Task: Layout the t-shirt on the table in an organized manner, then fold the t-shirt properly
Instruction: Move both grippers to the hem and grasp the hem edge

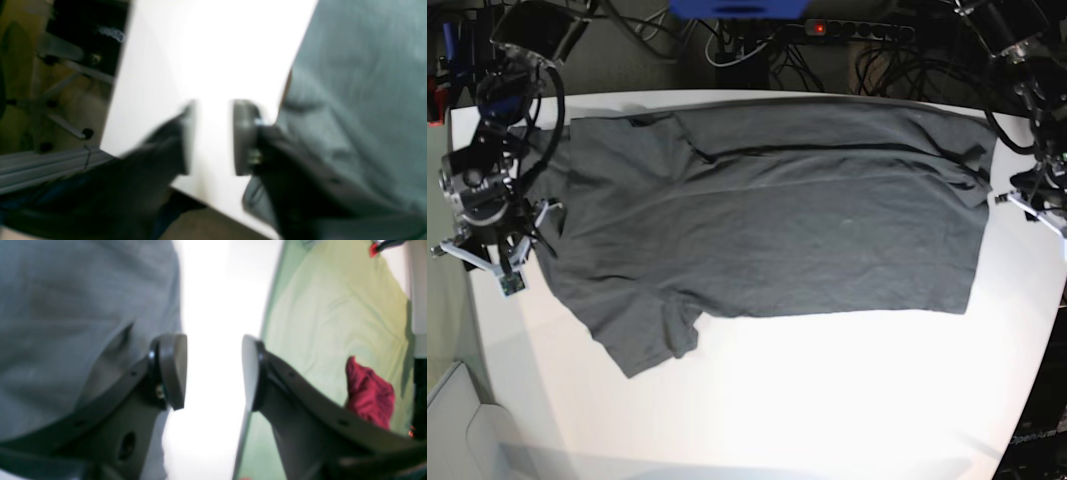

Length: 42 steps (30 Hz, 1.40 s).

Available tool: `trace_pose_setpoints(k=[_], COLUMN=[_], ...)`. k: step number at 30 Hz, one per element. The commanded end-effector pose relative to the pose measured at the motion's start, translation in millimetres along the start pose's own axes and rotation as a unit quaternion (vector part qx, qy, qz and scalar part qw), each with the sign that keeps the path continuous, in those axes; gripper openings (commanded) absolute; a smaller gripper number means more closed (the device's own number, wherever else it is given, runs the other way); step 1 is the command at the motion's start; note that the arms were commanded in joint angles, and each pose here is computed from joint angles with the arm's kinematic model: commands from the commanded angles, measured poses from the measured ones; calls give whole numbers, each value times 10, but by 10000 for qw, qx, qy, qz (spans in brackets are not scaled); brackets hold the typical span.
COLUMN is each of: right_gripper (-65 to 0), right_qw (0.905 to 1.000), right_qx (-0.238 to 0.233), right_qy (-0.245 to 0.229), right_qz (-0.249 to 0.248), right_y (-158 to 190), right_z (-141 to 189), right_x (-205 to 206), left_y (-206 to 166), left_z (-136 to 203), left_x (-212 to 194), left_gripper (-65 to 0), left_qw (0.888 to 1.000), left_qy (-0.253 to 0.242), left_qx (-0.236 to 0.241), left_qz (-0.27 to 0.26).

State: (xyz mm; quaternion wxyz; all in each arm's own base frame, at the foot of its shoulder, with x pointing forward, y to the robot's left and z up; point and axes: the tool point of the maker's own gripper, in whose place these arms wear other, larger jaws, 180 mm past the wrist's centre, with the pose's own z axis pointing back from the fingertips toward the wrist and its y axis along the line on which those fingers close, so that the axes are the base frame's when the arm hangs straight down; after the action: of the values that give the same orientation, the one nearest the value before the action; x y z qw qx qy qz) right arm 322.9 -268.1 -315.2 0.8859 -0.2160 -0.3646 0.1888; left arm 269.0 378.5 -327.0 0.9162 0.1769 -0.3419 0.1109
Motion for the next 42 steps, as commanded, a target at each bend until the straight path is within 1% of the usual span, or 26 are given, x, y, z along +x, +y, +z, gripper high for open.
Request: trace_pose_setpoints(k=[1, 2, 4, 7, 9, 12, 17, 20, 23, 27, 30, 33, 36, 38, 42], right_gripper=[-375, -375, -375, -375, -375, -375, -374, -374, -374, -374, -371, -331, -285, -273, -271], right_qw=[9997, 9997, 9993, 9975, 9954, 9902, 9824, 9799, 9791, 9782, 9797, 9804, 9813, 9811, 9799], right_qx=[-68, 7, 203, 541, 770, 1164, 1584, 1739, 1782, 1825, 1734, 1706, 1651, 1656, 1715], right_qy=[-220, -208, -136, 42, 137, 371, 552, 396, 320, 387, 409, 396, 454, 468, 498], right_qz=[-75, -147, -276, -446, -549, -669, -817, -897, -928, -915, -915, -907, -882, -887, -889], right_y=[-89, -90, -59, -36, 2, 117, 233, 327, 384, 453, 344, 309, 250, 257, 341], right_z=[-51, -148, -341, -658, -824, -1046, -1224, -1284, -1299, -1300, -1305, -1306, -1307, -1307, -1306], right_x=[186, 235, 296, 383, 449, 459, 513, 570, 534, 432, 397, 410, 341, 323, 228], left_y=[39, -16, -184, -421, -528, -635, -665, -690, -690, -687, -693, -707, -715, -722, -723], left_z=[39, 20, -47, -166, -236, -342, -459, -496, -511, -508, -508, -512, -512, -512, -515], left_x=[219, 306, 477, 683, 773, 852, 980, 1040, 1056, 1141, 1148, 1132, 1130, 1129, 1127], left_gripper=[-345, -288, -204, -102, -54, -8, 0, 0, 0, 0, 0, 0, 0, 0, 0], left_qw=[9995, 9993, 9987, 9977, 9971, 9966, 9959, 9954, 9953, 9943, 9940, 9939, 9939, 9938, 9938], left_qy=[-302, -383, -463, -477, -473, -391, -310, -288, -281, -532, -569, -559, -557, -556, -556], left_qx=[50, -15, -210, -478, -592, -726, -827, -875, -882, -873, -878, -890, -897, -904, -905], left_qz=[14, 58, 47, 6, 1, 46, 209, 269, 295, 316, 320, 322, 324, 327, 329])
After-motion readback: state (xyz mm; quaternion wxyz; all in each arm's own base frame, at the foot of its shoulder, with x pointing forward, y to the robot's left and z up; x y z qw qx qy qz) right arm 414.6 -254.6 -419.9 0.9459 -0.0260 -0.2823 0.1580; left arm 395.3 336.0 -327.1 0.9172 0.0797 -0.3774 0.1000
